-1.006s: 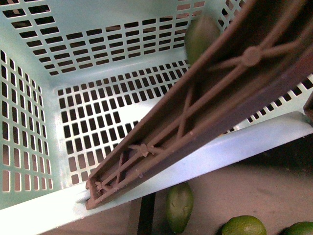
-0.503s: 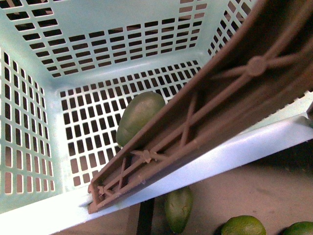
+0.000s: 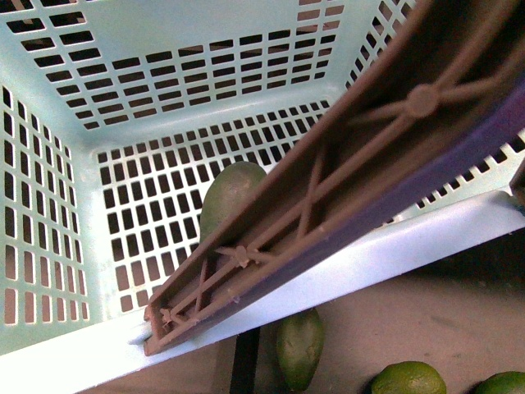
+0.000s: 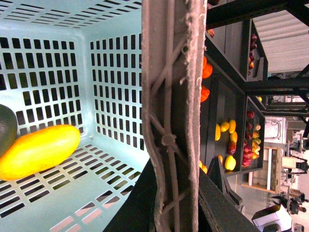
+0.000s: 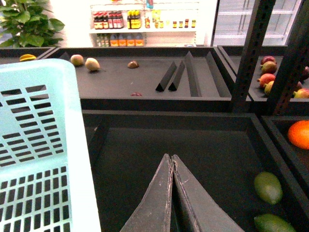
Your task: Pick mango and avocado into basket
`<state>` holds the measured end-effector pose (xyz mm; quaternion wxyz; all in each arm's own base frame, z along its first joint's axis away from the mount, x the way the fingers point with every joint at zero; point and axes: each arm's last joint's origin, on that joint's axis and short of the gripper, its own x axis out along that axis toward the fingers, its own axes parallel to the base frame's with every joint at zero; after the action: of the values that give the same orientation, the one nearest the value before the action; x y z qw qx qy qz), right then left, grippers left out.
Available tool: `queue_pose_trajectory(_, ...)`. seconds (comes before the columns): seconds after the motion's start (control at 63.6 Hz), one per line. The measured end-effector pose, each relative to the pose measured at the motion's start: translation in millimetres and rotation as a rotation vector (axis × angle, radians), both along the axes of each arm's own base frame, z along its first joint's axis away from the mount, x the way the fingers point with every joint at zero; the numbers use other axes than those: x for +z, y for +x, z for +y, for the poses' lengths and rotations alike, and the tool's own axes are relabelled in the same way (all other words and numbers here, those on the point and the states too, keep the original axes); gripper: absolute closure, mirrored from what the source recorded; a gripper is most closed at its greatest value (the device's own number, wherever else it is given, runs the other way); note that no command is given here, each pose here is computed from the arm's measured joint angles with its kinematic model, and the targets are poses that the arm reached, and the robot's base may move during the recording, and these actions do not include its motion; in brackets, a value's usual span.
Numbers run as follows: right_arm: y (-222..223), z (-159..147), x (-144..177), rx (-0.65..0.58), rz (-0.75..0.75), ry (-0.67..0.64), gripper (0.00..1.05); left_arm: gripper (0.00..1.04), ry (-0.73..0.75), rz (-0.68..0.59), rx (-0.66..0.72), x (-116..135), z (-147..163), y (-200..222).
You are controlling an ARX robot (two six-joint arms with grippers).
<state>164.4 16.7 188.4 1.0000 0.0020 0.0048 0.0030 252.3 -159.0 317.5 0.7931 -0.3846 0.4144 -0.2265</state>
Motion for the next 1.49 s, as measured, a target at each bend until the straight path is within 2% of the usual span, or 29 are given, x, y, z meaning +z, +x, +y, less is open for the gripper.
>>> queue_pose_trajectory(0.204,-14.6,-10.6,-8.3,0.021,0.003,0.000,1.03,0.96,0.000,0.000,0.000,0.0,0.0,0.0)
queue_pose_trajectory(0.314,-20.8,-16.1,-10.5,-0.008,-0.001,0.000,1.03,0.96,0.000,0.000,0.001,0.0,0.1,0.1)
queue_pose_trajectory(0.55,-31.3,-16.3,-19.0,-0.005,-0.013,0.000,1.03,0.96,0.001,-0.001,0.001,0.0,0.0,0.0)
queue_pose_trajectory(1.494,-67.2,-16.4,-19.3,-0.005,-0.022,0.000,1.03,0.96,0.001,-0.001,0.001,0.0,0.0,0.0)
